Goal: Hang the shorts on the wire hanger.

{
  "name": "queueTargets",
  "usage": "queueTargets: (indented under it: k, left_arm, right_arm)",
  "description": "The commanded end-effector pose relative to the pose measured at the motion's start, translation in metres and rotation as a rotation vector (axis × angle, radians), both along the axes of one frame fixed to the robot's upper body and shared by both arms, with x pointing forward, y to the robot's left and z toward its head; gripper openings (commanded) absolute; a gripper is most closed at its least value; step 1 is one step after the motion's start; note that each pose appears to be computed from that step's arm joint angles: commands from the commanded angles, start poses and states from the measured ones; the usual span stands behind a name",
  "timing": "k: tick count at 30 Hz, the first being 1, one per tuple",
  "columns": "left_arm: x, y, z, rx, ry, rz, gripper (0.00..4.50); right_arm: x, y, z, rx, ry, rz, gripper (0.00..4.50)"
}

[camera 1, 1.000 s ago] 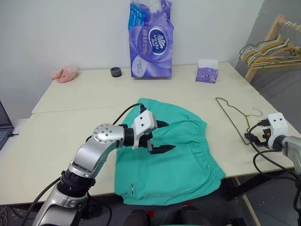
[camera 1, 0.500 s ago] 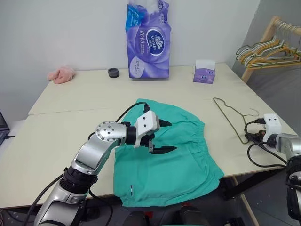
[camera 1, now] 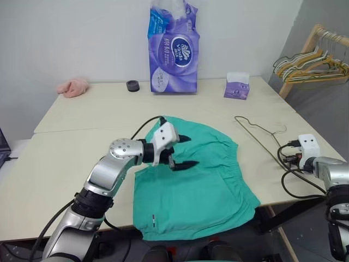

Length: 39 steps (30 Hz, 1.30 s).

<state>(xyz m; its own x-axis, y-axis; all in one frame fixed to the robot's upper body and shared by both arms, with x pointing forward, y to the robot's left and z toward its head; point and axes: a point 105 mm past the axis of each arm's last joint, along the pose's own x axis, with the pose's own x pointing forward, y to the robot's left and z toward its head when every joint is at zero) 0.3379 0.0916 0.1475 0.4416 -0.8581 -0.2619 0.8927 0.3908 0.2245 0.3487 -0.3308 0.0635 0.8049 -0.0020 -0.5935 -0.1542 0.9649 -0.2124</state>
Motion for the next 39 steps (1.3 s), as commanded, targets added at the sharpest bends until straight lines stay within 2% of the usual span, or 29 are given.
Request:
queueTargets:
  k: [1,4,8,11,15,19,24,28,39]
  left_arm:
    - [0.027,0.026,0.031,-0.037,-0.102,0.122,4.50]
    - [0.048,0.049,0.046,-0.104,-0.084,0.234,4.50]
    - [0.061,0.088,0.052,-0.180,0.042,0.321,4.50]
    - [0.052,0.093,0.042,-0.172,0.150,0.264,4.50]
    - [0.024,0.087,0.022,-0.130,0.318,0.099,4.50]
    - [0.001,0.079,0.004,-0.074,0.416,-0.011,4.50]
    - [-0.012,0.073,-0.013,-0.014,0.459,-0.066,4.50]
    - [-0.021,0.073,-0.023,0.033,0.478,-0.101,4.50]
    - [-0.030,0.072,-0.032,0.068,0.504,-0.139,4.50]
  right_arm:
    - [0.013,0.035,0.056,-0.100,-0.207,0.204,0.01]
    - [0.010,0.069,0.075,-0.128,-0.315,0.347,0.01]
    - [0.000,0.120,0.094,-0.297,-0.451,0.624,0.01]
    - [-0.008,0.137,0.095,-0.390,-0.493,0.751,0.01]
    - [-0.015,0.160,0.099,-0.537,-0.571,0.916,0.01]
    - [-0.019,0.174,0.105,-0.652,-0.639,1.044,0.01]
    - [-0.022,0.187,0.113,-0.722,-0.708,1.129,0.01]
    - [-0.025,0.198,0.121,-0.715,-0.767,1.157,0.01]
    - [-0.029,0.208,0.124,-0.690,-0.807,1.176,0.01]
